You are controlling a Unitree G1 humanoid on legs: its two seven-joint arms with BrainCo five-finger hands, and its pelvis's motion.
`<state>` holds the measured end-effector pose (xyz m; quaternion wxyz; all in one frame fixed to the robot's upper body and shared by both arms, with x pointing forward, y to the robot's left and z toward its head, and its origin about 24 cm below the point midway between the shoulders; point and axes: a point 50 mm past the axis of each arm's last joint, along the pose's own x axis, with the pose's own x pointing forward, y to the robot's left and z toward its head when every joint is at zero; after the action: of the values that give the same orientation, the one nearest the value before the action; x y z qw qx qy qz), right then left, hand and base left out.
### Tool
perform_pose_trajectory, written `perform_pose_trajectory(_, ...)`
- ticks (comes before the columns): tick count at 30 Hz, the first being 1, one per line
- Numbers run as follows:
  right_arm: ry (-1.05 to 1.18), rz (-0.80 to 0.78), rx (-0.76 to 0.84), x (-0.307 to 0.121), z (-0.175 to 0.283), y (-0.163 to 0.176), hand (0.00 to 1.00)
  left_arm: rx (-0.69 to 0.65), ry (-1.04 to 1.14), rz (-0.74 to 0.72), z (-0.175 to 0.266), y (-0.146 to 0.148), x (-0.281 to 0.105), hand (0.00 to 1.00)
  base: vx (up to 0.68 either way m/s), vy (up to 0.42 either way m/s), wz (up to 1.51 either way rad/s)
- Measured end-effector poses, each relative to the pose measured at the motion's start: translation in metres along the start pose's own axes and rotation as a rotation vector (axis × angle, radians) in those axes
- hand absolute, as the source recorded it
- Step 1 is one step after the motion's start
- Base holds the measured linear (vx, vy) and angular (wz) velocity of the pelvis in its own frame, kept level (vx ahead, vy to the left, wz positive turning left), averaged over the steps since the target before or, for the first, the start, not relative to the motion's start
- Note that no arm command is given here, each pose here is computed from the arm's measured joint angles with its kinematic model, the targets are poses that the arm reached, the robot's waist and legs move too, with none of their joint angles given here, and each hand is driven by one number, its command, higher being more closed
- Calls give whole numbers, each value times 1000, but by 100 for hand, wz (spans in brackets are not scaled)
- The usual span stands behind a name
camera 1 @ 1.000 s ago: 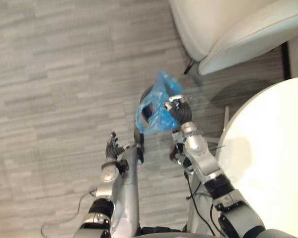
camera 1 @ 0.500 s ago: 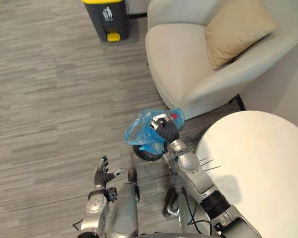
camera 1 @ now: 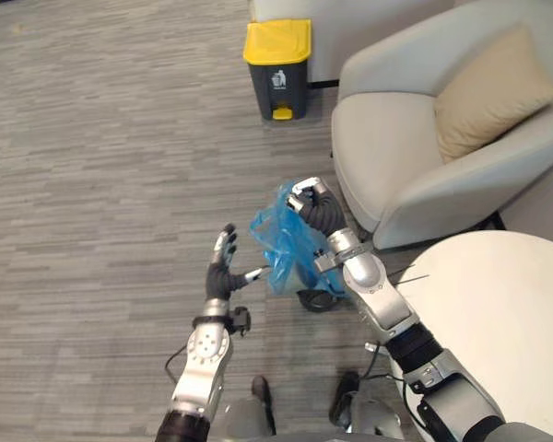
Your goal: Gather rubbish on tea table into small bin, then transfer packed bag to large trash can.
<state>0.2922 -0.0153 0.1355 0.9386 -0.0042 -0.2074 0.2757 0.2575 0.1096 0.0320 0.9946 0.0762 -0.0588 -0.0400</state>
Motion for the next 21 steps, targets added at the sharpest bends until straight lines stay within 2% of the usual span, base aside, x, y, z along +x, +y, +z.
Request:
perform_pose_trajectory(1,-44,71,37,3,11,17,100,45,33,-17,-6,-5,-2,0,-21,100,-6)
perform_pose_trajectory(3,-72,116,65,6,18,28,100,68,50,-30,-11,-9,-2,0,-12,73,-4)
perform_pose_trajectory(4,-68,150,86,7,19,35,100,78,41,-33,-9,-11,1,100,-18,60,-5)
perform_pose_trajectory(9,-29,278,157,6,18,63,100,141,44,-49,-10,-9,18,100,-47,22,-17)
perform_pose_trajectory(13,-26,293,195,6,19,64,100,149,46,-30,-11,-6,18,100,-25,-11,-11)
perform_pose_trajectory(14,-24,299,201,6,19,65,0,151,46,-27,-11,-5,18,100,-7,-17,-8)
perform_pose_trajectory(21,-14,384,166,0,16,77,0,125,79,5,-19,2,1,100,7,-3,-11)
